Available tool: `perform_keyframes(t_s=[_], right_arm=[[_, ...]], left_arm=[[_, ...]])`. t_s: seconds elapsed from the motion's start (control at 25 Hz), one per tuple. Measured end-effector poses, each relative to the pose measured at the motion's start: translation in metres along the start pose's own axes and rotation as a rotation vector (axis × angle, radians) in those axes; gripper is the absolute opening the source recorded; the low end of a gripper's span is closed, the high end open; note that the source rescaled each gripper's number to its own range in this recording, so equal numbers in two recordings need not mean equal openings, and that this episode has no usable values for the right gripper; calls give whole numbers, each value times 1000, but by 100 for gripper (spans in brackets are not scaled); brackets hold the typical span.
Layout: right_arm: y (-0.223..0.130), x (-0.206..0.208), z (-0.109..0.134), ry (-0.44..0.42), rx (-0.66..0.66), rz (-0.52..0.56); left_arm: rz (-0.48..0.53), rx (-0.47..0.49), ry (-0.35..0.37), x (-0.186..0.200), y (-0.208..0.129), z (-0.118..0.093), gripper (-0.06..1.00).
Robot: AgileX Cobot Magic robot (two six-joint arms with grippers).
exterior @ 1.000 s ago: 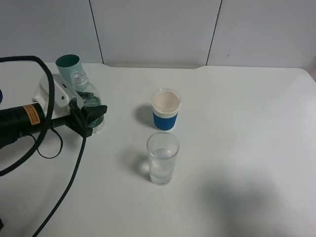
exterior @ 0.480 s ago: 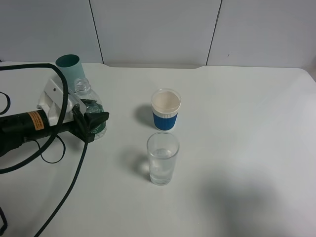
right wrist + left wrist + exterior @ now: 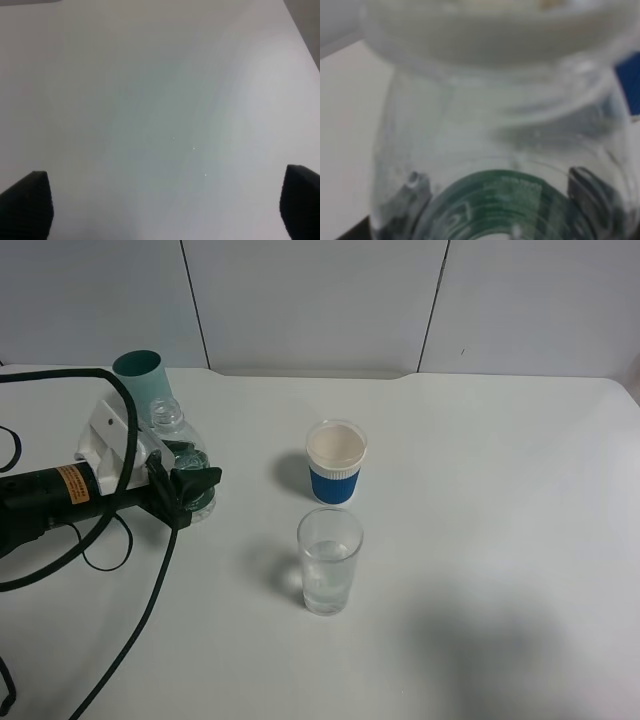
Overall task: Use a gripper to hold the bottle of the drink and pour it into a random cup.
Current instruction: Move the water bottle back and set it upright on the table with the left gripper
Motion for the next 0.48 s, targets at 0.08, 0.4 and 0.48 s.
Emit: perform_keyframes(t_s=[0.08,0.4,0.48], right_arm=[[0,0,0,0,0,0],[0,0,0,0,0,0],[0,0,0,0,0,0]], left_arm=[[0,29,0,0,0,0,16],[1,86,4,2,1,-1,18],[0,91,18,7,5,-3,18]])
Point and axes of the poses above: a point on each arm's last joint axis where the gripper is mounted, x pointing back along that axis away from the gripper, z along the wrist's bending axis when the last joint is at zero, y = z × x, the point moved 2 cm from there along -x, pointing out along that axis toward the gripper, and after that the axes turned 8 degrees about x, right-handed, at the moved point
